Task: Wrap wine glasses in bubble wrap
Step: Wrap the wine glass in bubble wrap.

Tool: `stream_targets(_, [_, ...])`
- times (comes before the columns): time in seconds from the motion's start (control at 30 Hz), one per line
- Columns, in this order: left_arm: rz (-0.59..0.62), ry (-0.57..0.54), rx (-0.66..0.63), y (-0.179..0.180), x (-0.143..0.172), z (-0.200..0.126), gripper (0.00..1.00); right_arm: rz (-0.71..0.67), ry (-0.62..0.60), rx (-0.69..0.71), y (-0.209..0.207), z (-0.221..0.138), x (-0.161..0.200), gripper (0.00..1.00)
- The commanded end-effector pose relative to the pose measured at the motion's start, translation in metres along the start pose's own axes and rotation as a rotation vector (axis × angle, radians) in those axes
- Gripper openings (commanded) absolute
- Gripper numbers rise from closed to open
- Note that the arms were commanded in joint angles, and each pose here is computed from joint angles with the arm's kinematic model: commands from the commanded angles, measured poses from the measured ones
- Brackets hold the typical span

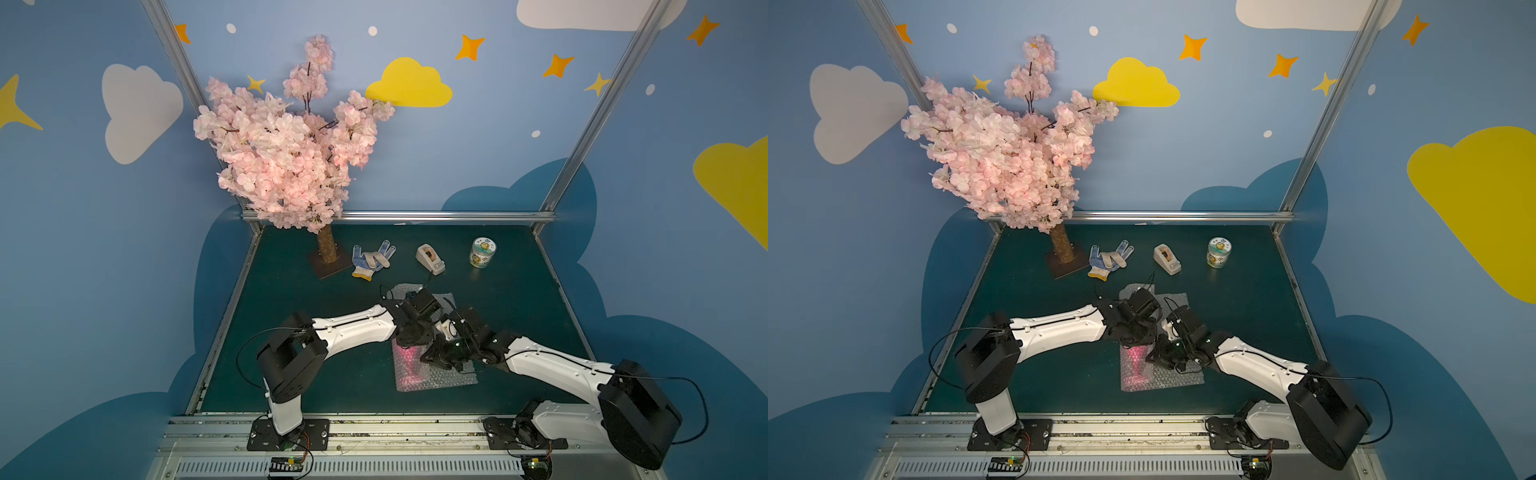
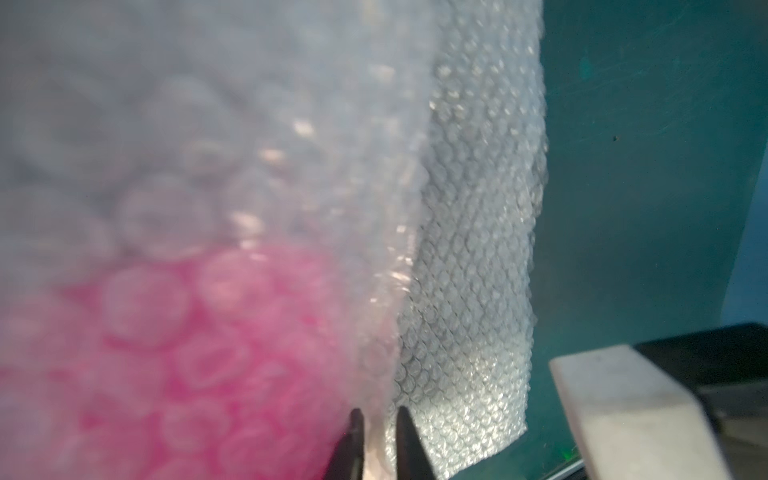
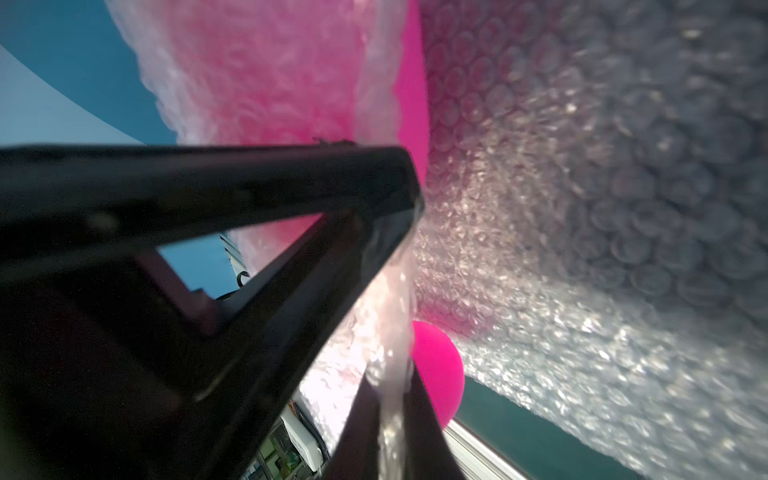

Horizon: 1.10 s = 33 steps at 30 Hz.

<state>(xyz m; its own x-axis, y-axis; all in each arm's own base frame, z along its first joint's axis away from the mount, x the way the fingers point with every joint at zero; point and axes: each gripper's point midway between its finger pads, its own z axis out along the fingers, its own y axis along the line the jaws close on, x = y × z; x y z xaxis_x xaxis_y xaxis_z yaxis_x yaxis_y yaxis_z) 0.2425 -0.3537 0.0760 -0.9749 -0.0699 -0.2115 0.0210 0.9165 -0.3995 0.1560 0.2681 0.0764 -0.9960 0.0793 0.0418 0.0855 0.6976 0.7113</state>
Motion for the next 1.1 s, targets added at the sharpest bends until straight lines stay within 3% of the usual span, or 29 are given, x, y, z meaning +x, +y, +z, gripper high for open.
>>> stream_targets(0.0, [0.012, -0.035, -0.008, 0.005, -0.007, -0.019, 0.33, 0.004, -0.027, 0.010, 0.001, -0.001, -0.007, 0.06])
stream_targets(0.13, [0.009, -0.058, 0.005, 0.007, -0.011, -0.036, 0.49, 0.013, -0.028, 0.011, -0.002, 0.005, -0.010, 0.05])
stream_targets(0.33, [0.001, -0.104, -0.037, 0.034, -0.019, -0.062, 0.57, 0.017, -0.028, 0.020, -0.004, 0.009, -0.012, 0.06])
stream_targets(0.53, [0.080, -0.106, -0.182, 0.080, -0.014, -0.076, 0.65, 0.011, -0.027, 0.028, -0.003, 0.012, -0.015, 0.06])
stream_targets(0.57, [0.098, -0.106, -0.180, 0.081, -0.013, -0.076, 0.70, 0.010, -0.025, 0.026, -0.002, 0.013, -0.016, 0.06])
stream_targets(0.63, [0.126, -0.101, -0.144, 0.077, -0.010, -0.071, 0.94, 0.008, -0.022, 0.023, -0.001, 0.014, -0.016, 0.06])
stream_targets(0.67, [0.145, -0.103, -0.110, 0.072, -0.011, -0.068, 1.00, 0.007, -0.020, 0.023, 0.000, 0.014, -0.016, 0.07])
stream_targets(0.83, [0.159, -0.152, -0.026, 0.055, -0.019, -0.058, 1.00, 0.003, -0.016, 0.030, 0.000, 0.015, -0.017, 0.07])
stream_targets(1.07, [0.155, -0.142, -0.081, 0.061, -0.021, -0.033, 1.00, 0.005, -0.012, 0.038, -0.004, 0.016, -0.016, 0.07])
